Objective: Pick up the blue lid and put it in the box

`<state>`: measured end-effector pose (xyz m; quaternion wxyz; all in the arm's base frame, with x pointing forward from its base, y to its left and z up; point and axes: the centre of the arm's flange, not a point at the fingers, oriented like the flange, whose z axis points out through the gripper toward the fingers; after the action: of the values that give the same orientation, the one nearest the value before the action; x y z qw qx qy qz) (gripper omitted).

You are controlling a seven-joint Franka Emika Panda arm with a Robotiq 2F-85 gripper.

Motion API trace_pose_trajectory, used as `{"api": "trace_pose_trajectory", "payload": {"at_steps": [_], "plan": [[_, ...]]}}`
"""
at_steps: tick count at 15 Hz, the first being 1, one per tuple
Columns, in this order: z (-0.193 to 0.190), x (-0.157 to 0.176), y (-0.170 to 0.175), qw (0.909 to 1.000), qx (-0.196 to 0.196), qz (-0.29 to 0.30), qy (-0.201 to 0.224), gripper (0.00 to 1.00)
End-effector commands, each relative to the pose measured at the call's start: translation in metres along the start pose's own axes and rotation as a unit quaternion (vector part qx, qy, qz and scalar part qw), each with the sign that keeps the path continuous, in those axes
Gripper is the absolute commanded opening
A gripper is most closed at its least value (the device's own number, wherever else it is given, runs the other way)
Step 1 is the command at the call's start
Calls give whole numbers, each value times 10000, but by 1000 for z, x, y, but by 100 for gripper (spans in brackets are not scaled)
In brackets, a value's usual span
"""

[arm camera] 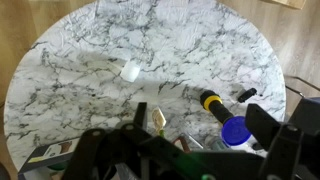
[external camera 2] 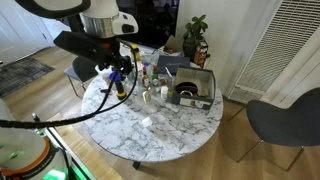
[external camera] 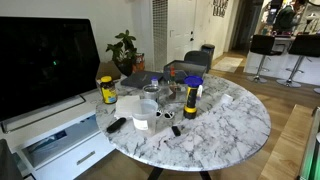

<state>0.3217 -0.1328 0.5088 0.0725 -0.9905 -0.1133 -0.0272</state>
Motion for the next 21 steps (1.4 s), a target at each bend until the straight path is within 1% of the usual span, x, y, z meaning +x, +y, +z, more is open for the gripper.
{"api": "trace_pose_trajectory", "payload": {"at_steps": [1, 8, 10, 14, 16, 19, 21], "plan": [[0, 0, 0, 10000, 0, 0, 0, 100], [0, 0, 0, 10000, 0, 0, 0, 100], [-10, 14, -12, 9999, -117, -87, 13, 100], [-35, 70, -62, 9986, -323, -411, -6, 100], [-41, 101, -95, 9982, -330, -498, -64, 100], [-33, 143, -139, 9979, -345, -508, -188, 100], [-18, 167, -163, 9989, -208, -333, -245, 100]]}}
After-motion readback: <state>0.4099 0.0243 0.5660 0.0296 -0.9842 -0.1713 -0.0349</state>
